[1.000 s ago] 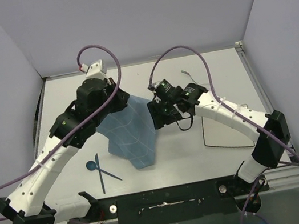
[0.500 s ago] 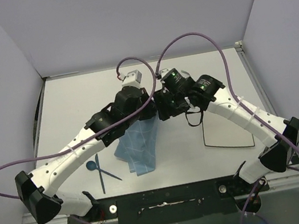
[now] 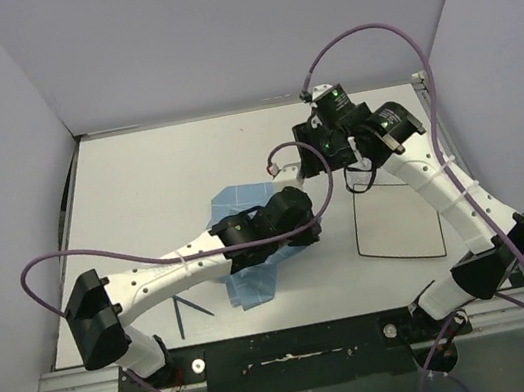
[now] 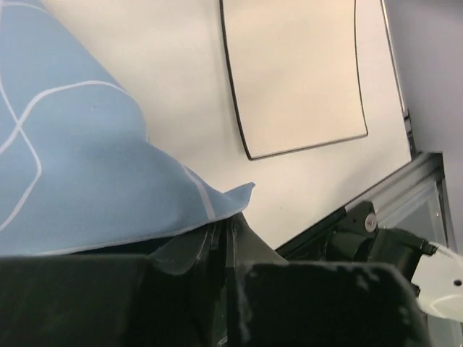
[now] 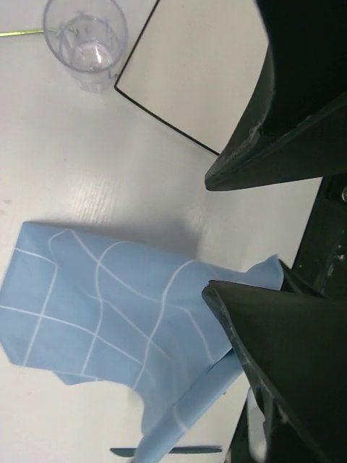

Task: Set the dinner table for one person
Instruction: Flatten out the napkin at the center of the board.

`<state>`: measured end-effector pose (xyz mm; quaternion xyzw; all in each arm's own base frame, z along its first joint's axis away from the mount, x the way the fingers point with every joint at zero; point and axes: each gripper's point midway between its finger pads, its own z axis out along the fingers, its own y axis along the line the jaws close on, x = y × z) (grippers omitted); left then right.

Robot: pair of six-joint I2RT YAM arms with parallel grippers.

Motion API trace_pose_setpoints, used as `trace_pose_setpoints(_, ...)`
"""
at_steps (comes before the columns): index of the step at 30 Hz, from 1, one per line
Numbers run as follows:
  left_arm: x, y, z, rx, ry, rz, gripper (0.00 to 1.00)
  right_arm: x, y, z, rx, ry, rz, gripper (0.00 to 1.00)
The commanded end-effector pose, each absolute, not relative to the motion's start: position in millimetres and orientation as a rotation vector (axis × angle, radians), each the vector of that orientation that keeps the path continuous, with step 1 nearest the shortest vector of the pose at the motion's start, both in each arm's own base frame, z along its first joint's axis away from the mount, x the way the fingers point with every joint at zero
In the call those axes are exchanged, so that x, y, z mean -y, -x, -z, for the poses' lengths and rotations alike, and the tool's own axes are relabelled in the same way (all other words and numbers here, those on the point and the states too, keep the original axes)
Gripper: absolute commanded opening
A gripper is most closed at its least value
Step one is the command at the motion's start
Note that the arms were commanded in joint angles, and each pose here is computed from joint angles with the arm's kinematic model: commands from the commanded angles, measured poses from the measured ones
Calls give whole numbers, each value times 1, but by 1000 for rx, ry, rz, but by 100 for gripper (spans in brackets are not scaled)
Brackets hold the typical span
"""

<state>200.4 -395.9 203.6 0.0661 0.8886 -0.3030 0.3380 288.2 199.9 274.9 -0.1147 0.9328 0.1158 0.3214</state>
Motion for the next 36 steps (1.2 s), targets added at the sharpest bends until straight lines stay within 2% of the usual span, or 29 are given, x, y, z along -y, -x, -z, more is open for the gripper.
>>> trace_pose_setpoints(1, 445, -177, -211, -2289, -260, 888, 0, -208, -301, -303, -2361, 319, -353, 54)
trace_pose_setpoints(13, 478, -121, -202, -2194, -541, 761, 0, -220, -301, -295, -2375, 339, -421, 54)
trace_pose_setpoints(15, 472, -118, -209, -2144, -565, 662, 21, -220, -301, -299, -2370, 343, -420, 54)
trace_pose_setpoints(19, 452, -120, -244, -2013, -587, 540, 48, -218, -301, -301, -2367, 340, -417, 55)
trace_pose_setpoints(21, 441, -122, -265, -1950, -575, 521, 57, -221, -300, -299, -2370, 342, -435, 55)
trace_pose_setpoints(23, 425, -127, -283, -1912, -545, 497, 63, -223, -299, -296, -2378, 339, -452, 55)
trace_pose_setpoints(30, 340, -153, -325, -1842, -360, 336, 69, -241, -291, -297, -2376, 362, -549, 55)
trace_pose_setpoints(36, 268, -177, -319, -1886, -187, 263, 72, -266, -271, -284, -2397, 437, -612, 56)
